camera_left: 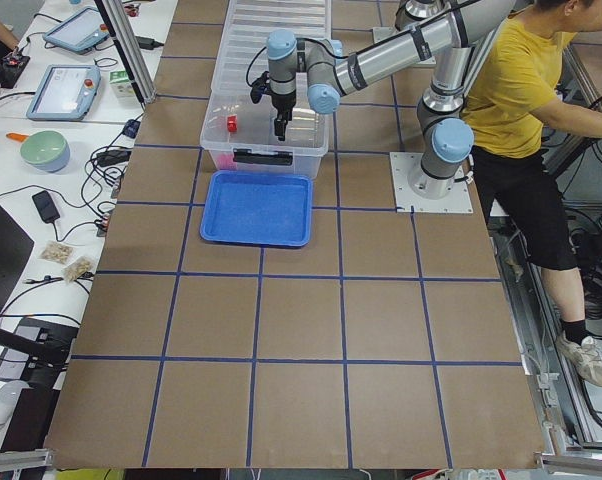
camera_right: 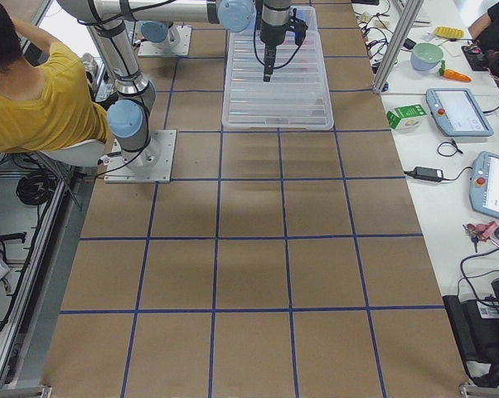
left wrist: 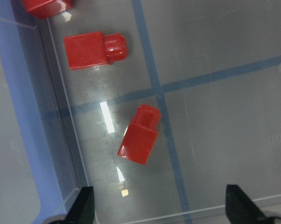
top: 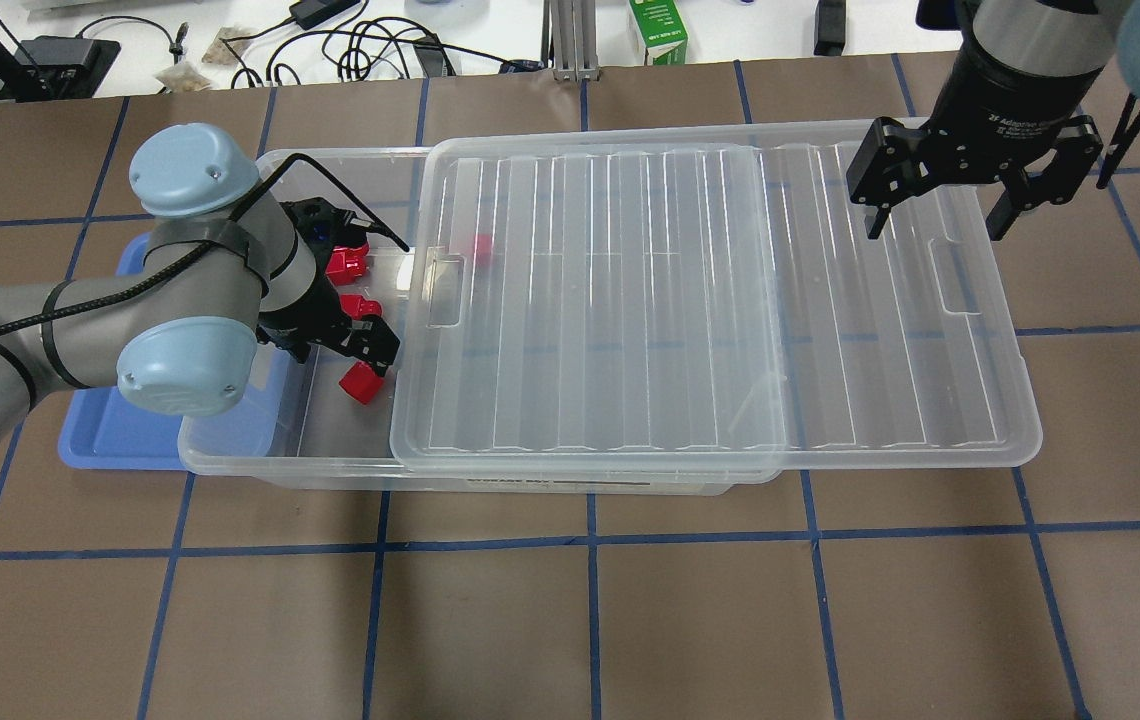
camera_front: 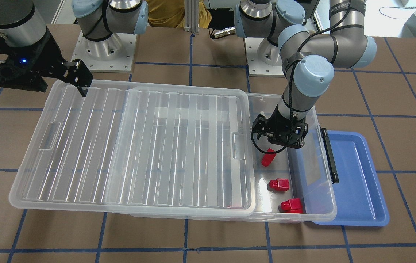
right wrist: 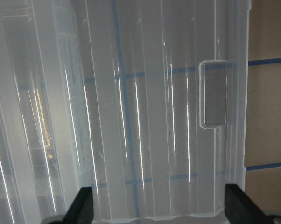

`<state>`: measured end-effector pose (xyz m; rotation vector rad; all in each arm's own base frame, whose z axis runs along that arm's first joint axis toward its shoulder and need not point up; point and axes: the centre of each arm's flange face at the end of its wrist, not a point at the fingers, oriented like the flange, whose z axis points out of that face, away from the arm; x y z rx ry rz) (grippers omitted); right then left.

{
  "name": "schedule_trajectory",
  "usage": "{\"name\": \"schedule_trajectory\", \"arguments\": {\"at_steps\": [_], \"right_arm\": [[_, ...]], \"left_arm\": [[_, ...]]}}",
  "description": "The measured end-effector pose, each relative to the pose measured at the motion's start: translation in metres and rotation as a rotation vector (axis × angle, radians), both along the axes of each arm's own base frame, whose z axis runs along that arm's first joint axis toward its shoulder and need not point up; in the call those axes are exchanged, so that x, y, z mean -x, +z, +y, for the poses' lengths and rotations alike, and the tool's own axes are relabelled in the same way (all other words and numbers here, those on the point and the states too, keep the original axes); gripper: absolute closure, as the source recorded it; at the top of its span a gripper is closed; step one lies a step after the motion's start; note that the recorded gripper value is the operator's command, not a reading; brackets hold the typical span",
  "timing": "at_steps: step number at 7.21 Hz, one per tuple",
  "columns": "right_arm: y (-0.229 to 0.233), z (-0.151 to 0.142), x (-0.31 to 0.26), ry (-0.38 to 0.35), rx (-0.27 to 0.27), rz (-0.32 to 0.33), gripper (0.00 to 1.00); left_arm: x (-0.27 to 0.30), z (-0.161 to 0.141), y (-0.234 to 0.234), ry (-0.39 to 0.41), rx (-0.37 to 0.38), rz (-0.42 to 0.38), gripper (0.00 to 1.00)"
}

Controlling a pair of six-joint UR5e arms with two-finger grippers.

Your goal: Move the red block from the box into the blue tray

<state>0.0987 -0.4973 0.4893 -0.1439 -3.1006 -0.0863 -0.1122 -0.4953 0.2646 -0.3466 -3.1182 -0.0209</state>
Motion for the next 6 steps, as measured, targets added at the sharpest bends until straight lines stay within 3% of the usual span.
{"name": "schedule_trajectory", "arguments": {"at_steps": [6], "right_arm": [[0.012,0.014,-0.003,-0.032,0.019,0.006,0.0]], "left_arm": [[-0.01,-0.004,-0.044,0.032,-0.029,0.05,0.0]]}}
